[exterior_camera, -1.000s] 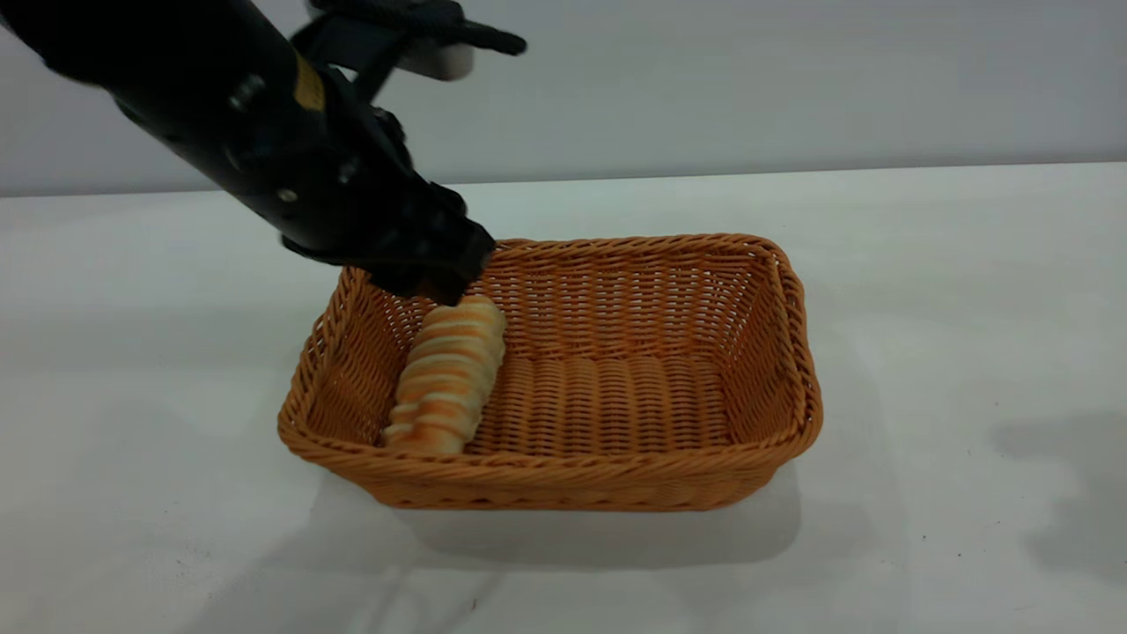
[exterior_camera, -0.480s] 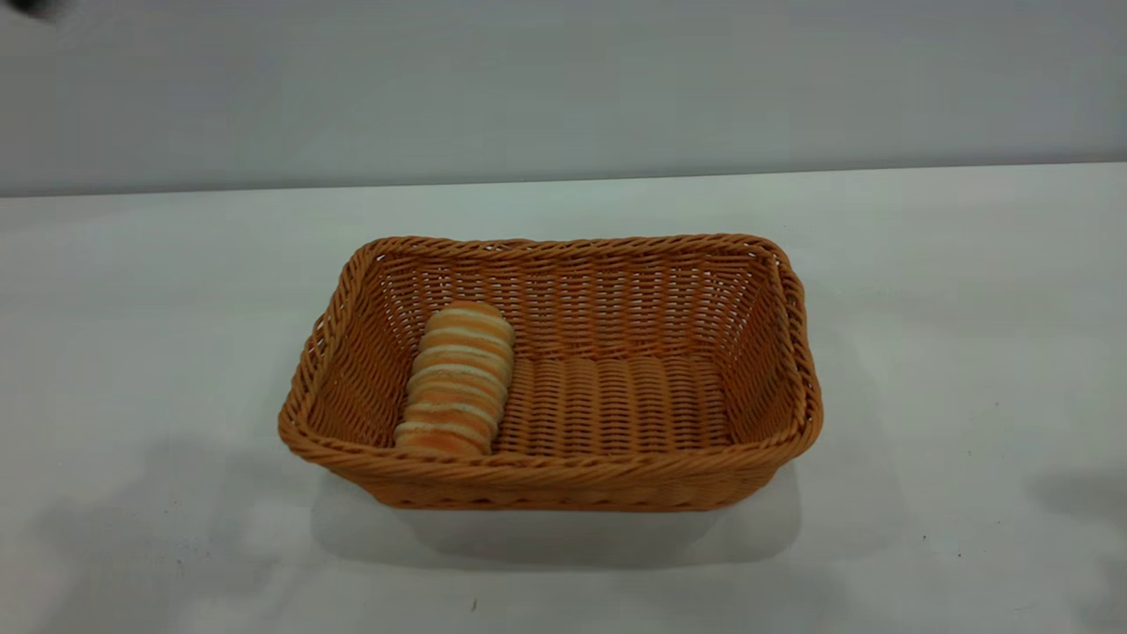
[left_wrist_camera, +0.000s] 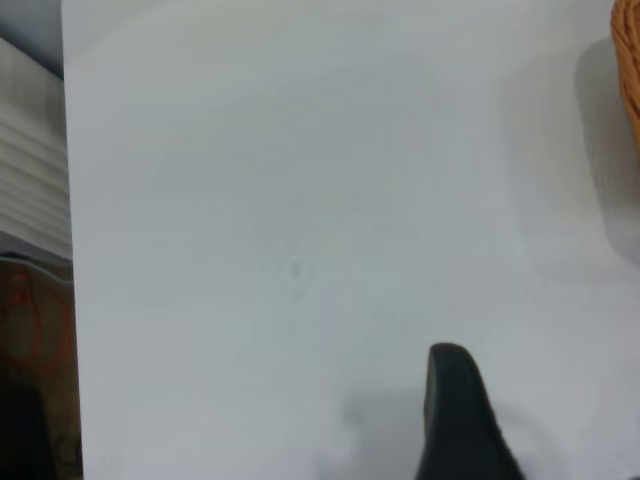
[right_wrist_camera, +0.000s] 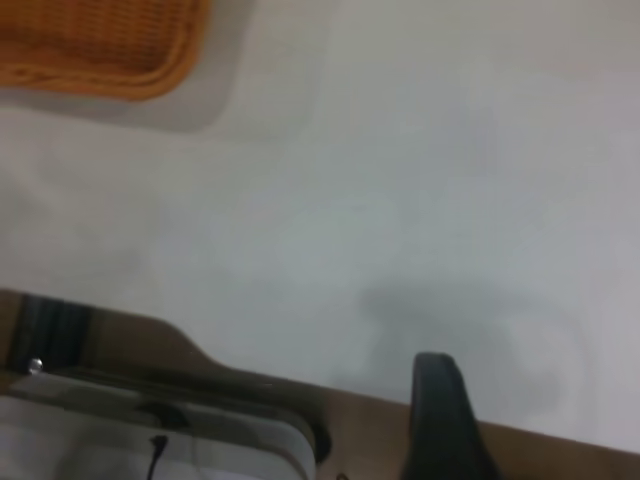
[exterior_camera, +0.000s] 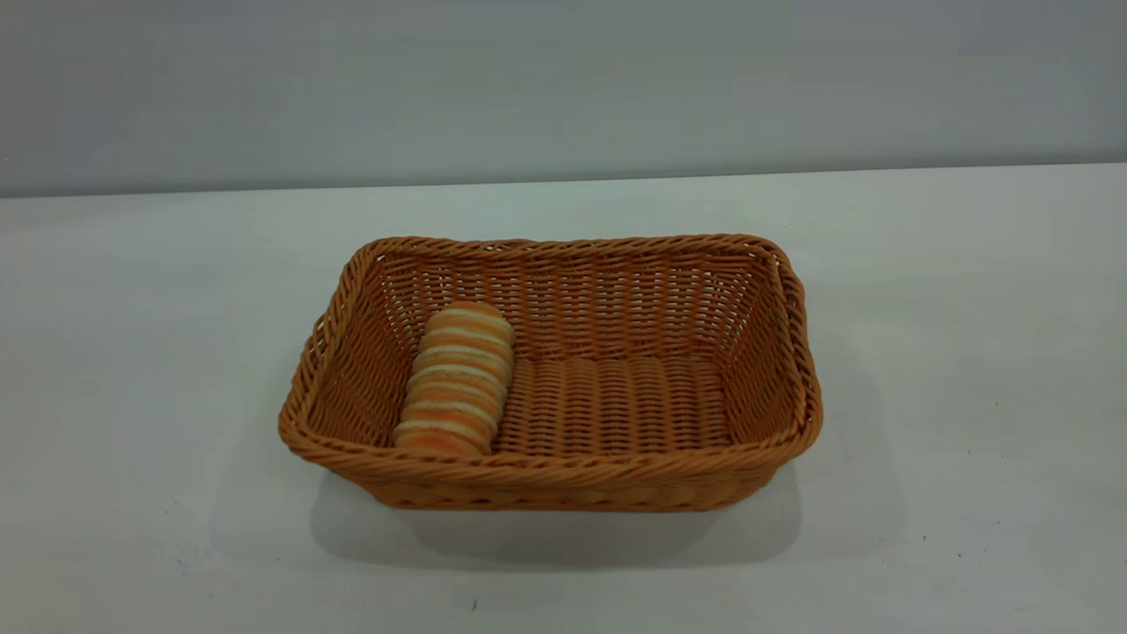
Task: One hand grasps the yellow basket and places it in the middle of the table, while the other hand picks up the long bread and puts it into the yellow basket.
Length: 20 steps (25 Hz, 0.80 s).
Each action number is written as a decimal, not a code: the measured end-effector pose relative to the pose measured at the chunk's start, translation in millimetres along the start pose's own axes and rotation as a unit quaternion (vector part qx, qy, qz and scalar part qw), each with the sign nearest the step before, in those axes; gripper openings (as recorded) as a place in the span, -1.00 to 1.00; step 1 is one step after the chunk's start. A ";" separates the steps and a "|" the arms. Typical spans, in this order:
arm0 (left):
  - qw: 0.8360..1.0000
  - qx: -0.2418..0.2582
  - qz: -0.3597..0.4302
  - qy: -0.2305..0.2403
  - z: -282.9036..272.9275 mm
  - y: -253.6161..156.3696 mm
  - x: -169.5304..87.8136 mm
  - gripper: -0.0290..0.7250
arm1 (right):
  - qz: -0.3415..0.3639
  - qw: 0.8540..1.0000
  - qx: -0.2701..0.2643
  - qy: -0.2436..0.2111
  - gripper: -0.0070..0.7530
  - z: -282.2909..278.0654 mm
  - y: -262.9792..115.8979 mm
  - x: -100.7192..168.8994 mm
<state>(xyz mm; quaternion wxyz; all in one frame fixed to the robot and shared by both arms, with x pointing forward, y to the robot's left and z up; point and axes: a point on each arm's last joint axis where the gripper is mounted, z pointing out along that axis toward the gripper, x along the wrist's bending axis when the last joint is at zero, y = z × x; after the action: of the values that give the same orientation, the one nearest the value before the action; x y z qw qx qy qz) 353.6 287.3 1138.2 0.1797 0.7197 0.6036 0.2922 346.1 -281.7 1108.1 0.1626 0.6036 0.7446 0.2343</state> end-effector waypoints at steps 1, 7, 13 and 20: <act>1.000 0.000 -0.001 -0.002 -0.2 -9.5 0.6 0.37 | -0.008 1.000 -0.012 0.005 0.39 -3.4 -9.5 2.8; 0.999 -0.024 -0.023 -0.032 -6.7 -66.9 3.5 0.37 | -0.059 0.996 -0.069 0.022 0.39 -12.1 -61.6 15.1; 0.997 -0.062 -0.030 -0.040 -7.4 -110.0 7.1 0.37 | -0.085 0.990 -0.115 0.007 0.39 -9.2 -98.0 18.4; 0.993 -0.083 -0.047 -0.062 -2.6 -149.2 5.8 0.37 | -0.086 0.987 -0.139 0.001 0.39 4.8 -116.8 18.6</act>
<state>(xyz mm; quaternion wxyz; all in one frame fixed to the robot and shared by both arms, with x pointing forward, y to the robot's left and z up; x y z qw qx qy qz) 238.6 323.5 1050.1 0.2895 0.6895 0.5985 0.2875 248.4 -281.8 1041.1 0.2638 0.5085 0.7542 0.3209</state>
